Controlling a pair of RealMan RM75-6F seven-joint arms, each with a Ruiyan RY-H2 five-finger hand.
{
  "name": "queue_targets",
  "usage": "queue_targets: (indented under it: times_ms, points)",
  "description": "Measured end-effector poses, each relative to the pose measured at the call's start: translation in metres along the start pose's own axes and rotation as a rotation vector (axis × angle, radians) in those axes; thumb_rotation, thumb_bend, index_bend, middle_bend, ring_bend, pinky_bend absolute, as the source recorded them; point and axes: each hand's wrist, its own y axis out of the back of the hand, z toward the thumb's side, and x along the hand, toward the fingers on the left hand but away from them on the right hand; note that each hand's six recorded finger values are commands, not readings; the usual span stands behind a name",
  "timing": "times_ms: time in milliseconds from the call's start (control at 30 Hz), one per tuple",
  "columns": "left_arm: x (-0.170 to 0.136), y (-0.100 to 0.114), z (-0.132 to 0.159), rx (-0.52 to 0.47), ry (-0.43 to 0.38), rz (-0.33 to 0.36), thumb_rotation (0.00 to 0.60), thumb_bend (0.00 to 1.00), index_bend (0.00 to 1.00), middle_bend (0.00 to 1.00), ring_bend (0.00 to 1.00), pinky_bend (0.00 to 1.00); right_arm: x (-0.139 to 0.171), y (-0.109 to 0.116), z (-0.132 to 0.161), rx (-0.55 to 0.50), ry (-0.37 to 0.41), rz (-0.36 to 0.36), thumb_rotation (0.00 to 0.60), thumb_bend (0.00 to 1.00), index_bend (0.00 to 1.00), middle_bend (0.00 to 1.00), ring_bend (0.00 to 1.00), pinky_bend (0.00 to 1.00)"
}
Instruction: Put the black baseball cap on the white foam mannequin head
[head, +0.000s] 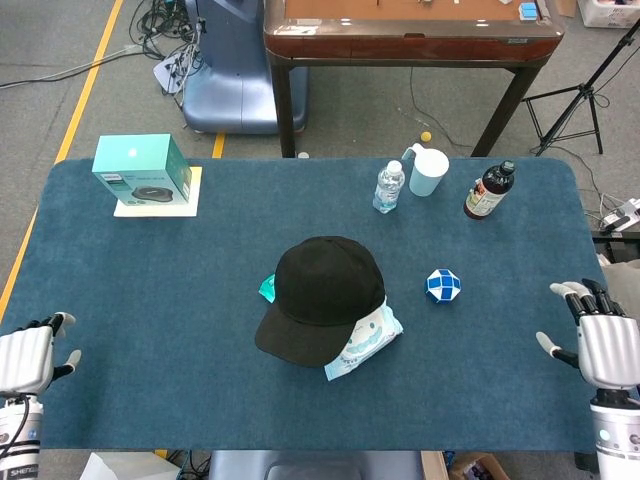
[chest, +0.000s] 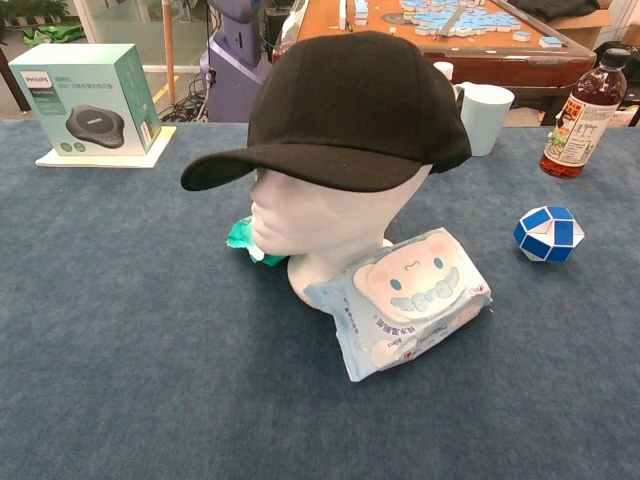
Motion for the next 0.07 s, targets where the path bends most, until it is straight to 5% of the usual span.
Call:
queue_targets:
  times_ms: [67]
  points:
    - [0.0009,-0.0007,0.0002,-0.002,0.0,-0.001,0.6,0.21,0.37,0.46,0.4,0.46,-0.0006,-0.0025,-0.0011,-0.004,-0.001,0.018,0.6,0.0,0.3,0.3,0.18,0.42]
